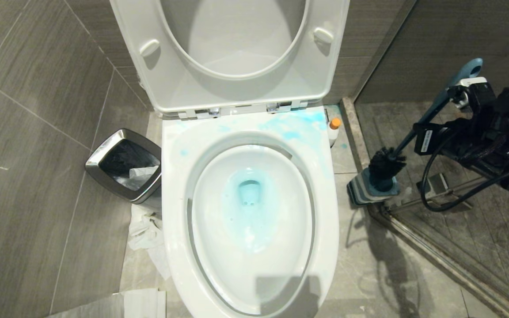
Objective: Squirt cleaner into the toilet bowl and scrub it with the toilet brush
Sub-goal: Put the toilet brush back
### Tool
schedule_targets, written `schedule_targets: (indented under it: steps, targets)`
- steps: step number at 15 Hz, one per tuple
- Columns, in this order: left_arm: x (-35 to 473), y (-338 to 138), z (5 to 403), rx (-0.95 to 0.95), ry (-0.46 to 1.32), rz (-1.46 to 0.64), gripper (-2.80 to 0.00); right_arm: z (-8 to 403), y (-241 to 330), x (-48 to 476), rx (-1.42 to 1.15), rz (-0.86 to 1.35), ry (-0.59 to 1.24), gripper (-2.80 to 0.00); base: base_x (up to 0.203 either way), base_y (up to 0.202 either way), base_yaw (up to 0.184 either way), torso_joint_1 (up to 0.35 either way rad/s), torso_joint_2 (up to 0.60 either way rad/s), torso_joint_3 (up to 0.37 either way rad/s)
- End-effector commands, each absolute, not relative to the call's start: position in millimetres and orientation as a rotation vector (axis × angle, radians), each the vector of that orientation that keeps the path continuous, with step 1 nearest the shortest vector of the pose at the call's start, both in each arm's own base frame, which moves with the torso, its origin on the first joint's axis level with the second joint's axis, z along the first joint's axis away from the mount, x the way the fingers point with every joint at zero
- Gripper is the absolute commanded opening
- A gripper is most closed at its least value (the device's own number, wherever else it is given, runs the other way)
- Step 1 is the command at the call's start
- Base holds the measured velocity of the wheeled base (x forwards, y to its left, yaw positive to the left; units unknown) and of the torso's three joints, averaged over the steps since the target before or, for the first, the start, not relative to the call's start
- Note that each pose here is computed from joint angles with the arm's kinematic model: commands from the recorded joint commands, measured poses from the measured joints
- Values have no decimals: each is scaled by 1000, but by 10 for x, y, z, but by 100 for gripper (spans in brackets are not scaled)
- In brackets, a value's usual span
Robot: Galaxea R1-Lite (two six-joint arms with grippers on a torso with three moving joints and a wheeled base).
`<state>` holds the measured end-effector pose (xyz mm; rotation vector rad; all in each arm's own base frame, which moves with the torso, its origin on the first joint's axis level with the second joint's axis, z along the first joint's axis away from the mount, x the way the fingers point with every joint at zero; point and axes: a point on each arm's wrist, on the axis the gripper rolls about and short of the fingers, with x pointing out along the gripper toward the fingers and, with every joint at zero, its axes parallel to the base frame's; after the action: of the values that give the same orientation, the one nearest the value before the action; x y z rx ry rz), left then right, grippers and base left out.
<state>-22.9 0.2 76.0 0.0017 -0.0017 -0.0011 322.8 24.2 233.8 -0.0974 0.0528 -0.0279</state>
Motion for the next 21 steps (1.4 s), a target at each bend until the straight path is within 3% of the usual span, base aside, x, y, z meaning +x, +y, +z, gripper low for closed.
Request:
schedule_targets:
  steps: [1, 21]
  targets:
    - [-228, 2, 759, 2, 0, -1, -280, 2125, 221, 3388, -103, -30, 100, -280, 0, 0, 0, 0, 0, 0]
    - [-228, 1, 759, 2, 0, 0, -280, 1147, -151, 4052, -116, -101, 127, -280, 0, 0, 0, 0, 0, 0]
